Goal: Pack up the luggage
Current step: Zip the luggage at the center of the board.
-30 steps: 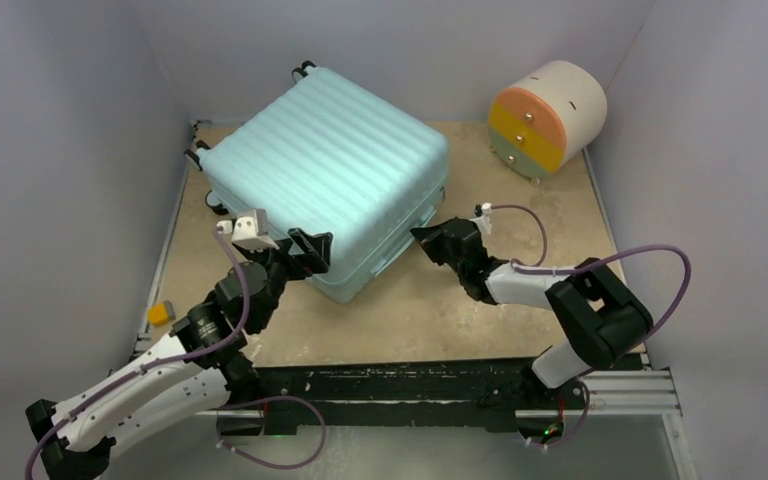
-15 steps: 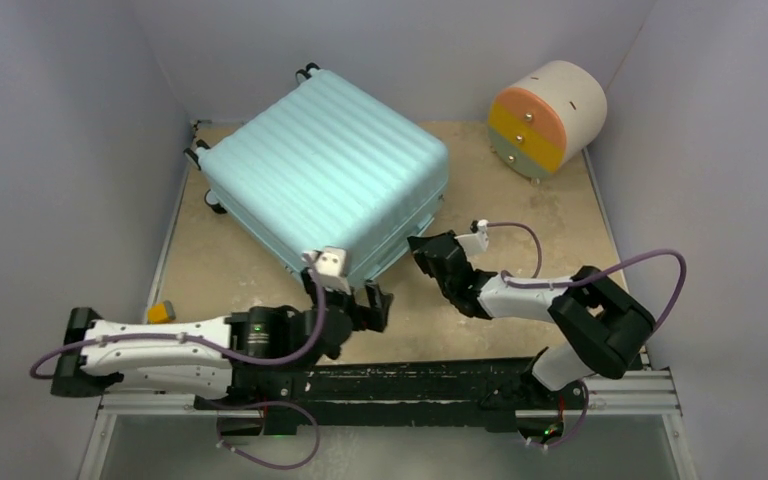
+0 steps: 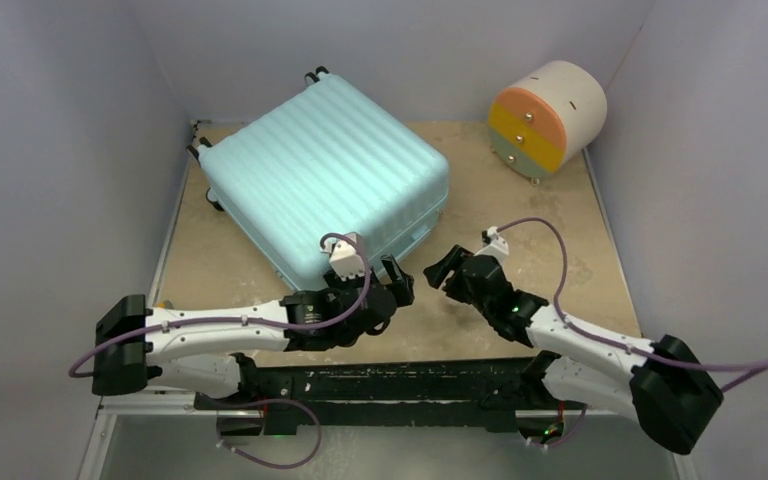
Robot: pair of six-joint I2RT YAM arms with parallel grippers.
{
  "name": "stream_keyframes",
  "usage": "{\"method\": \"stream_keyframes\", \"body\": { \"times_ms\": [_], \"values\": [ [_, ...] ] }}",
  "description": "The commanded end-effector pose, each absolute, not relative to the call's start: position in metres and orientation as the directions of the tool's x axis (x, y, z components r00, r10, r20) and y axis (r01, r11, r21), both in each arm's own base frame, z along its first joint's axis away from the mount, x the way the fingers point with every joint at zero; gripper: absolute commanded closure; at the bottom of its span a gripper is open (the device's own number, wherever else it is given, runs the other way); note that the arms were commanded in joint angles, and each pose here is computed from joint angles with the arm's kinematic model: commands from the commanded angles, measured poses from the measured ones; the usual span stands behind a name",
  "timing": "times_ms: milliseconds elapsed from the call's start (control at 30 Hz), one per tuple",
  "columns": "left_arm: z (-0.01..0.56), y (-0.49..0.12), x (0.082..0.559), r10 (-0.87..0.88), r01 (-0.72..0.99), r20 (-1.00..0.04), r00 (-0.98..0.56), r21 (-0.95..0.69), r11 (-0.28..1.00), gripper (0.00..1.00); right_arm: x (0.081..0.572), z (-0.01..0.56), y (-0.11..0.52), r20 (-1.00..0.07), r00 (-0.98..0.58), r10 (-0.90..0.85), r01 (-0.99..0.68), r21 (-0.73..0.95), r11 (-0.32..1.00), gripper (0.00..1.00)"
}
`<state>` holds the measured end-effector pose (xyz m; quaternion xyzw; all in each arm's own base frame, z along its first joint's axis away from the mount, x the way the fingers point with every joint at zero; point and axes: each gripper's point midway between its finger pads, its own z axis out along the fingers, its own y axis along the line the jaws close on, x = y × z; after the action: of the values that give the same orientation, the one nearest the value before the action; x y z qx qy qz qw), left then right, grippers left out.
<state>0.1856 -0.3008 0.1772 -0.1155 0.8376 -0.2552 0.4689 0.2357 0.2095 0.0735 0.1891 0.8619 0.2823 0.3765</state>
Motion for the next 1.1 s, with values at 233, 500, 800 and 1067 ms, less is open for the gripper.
{"method": "stream_keyframes", "body": {
  "times_ms": [233, 500, 800, 1067],
  "values": [
    [0.145, -0.31, 0.194, -0.822, -0.511, -0.412, -0.393, -0.645, 0.568, 0.0, 0.262, 0.135, 0.134, -0.822, -0.481, 0.304, 0.02, 0.337, 0.941, 0.32],
    [0.133, -0.309, 0.225, -0.874, -0.416, -0.314, -0.372, -0.785, 0.459, 0.08, 0.255, 0.148, 0.117, -0.842, -0.452, 0.294, 0.032, 0.314, 0.949, 0.31],
    [0.157, -0.323, 0.229, -0.58, -0.162, -0.635, -0.51, -0.591, 0.79, 0.03, 0.248, 0.148, 0.116, -0.851, -0.441, 0.285, -0.008, 0.321, 0.947, 0.31],
    [0.243, -0.288, 0.193, -0.446, 0.09, -0.746, -0.494, -0.555, 0.827, 0.02, 0.27, 0.228, 0.161, -0.873, -0.386, 0.298, -0.28, 0.419, 0.864, 0.18]
  ]
}}
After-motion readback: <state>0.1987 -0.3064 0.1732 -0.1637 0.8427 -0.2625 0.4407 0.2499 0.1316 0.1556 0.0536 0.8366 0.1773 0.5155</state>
